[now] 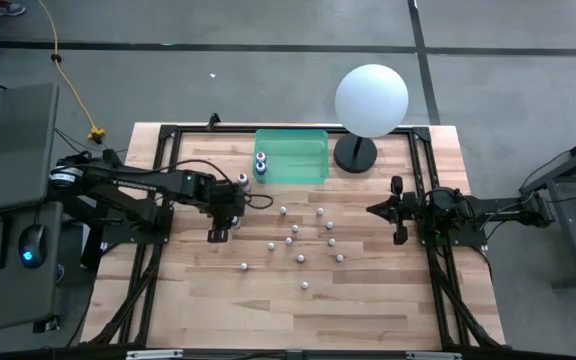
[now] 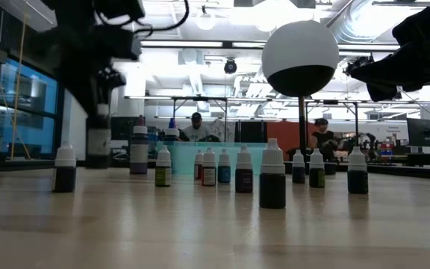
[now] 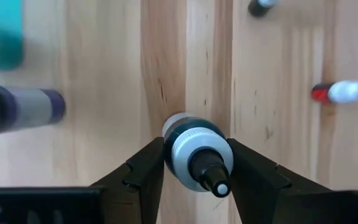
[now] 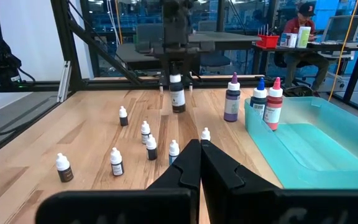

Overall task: Pick & Place food coloring
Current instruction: Put the large black food coloring bottle into the green bin

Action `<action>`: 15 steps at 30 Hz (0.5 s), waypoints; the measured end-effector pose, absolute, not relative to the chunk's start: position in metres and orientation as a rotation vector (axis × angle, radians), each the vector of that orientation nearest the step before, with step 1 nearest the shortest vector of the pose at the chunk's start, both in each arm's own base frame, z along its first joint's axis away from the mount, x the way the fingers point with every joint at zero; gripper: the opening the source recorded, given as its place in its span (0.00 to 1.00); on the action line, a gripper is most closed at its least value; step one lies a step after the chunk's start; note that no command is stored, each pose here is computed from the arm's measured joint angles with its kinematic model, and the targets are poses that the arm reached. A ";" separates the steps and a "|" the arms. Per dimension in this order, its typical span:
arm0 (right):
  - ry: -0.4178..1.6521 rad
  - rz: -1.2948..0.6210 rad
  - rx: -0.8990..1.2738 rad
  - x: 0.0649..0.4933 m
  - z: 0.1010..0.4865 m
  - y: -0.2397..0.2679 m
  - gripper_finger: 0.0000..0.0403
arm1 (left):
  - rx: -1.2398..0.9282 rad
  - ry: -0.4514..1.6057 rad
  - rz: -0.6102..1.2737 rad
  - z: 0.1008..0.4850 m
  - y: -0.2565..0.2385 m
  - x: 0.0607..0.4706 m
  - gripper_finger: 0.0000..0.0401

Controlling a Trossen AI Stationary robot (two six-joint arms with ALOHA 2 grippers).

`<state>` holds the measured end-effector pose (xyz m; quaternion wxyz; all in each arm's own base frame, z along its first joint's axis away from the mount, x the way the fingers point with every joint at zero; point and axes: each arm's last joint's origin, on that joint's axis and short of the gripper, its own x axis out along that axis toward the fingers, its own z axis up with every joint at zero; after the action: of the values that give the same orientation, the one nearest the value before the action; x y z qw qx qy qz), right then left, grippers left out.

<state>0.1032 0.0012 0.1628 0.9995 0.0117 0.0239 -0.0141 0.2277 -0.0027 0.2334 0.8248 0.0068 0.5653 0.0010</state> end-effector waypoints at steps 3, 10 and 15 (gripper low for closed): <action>0.048 -0.028 0.023 0.103 0.163 0.001 0.00 | 0.013 1.187 0.004 0.250 -0.003 0.229 0.38; 0.047 -0.028 0.023 0.103 0.163 0.001 0.00 | 0.025 1.161 0.026 0.299 -0.002 0.230 0.38; 0.047 -0.028 0.023 0.103 0.163 0.001 0.00 | 0.070 1.092 0.116 0.338 0.001 0.228 0.38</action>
<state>0.1032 0.0012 0.1630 0.9996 0.0117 0.0235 -0.0139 0.2281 0.0009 0.3377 0.8523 0.0335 0.5191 0.0553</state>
